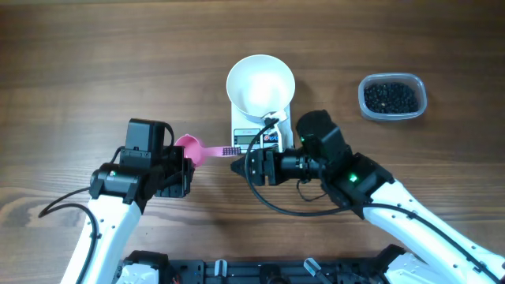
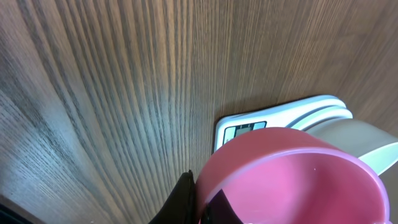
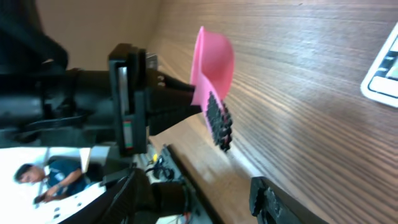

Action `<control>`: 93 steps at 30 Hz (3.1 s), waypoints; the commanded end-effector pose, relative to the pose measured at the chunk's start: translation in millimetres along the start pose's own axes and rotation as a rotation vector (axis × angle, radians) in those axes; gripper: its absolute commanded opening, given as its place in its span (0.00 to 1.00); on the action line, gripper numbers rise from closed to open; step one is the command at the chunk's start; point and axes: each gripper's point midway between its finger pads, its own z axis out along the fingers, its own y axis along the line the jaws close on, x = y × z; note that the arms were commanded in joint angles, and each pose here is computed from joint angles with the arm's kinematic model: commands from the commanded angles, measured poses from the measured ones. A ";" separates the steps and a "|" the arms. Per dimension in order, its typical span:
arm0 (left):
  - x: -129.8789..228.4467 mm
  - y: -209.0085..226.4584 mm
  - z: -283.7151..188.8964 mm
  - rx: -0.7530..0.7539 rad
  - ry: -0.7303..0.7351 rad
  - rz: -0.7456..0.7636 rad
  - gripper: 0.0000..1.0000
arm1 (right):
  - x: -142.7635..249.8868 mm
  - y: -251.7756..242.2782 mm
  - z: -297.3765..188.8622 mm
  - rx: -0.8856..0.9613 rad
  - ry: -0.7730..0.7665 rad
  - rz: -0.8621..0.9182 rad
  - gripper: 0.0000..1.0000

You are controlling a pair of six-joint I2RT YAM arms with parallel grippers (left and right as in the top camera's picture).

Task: Scoop item into bowl and weigh 150g on scale
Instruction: 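Grasp the pink scoop handle with the right gripper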

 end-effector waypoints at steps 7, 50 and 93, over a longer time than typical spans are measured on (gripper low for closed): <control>16.2 4.2 3.4 -0.017 0.056 0.079 0.04 | -18.1 -5.1 1.5 0.053 -0.085 0.035 0.59; 72.1 -0.4 8.4 0.033 0.157 0.201 0.04 | -11.7 2.1 3.6 0.019 -0.056 0.152 0.15; 68.1 5.5 9.0 0.012 0.140 0.249 0.04 | -7.8 2.4 3.9 0.015 -0.037 0.156 0.15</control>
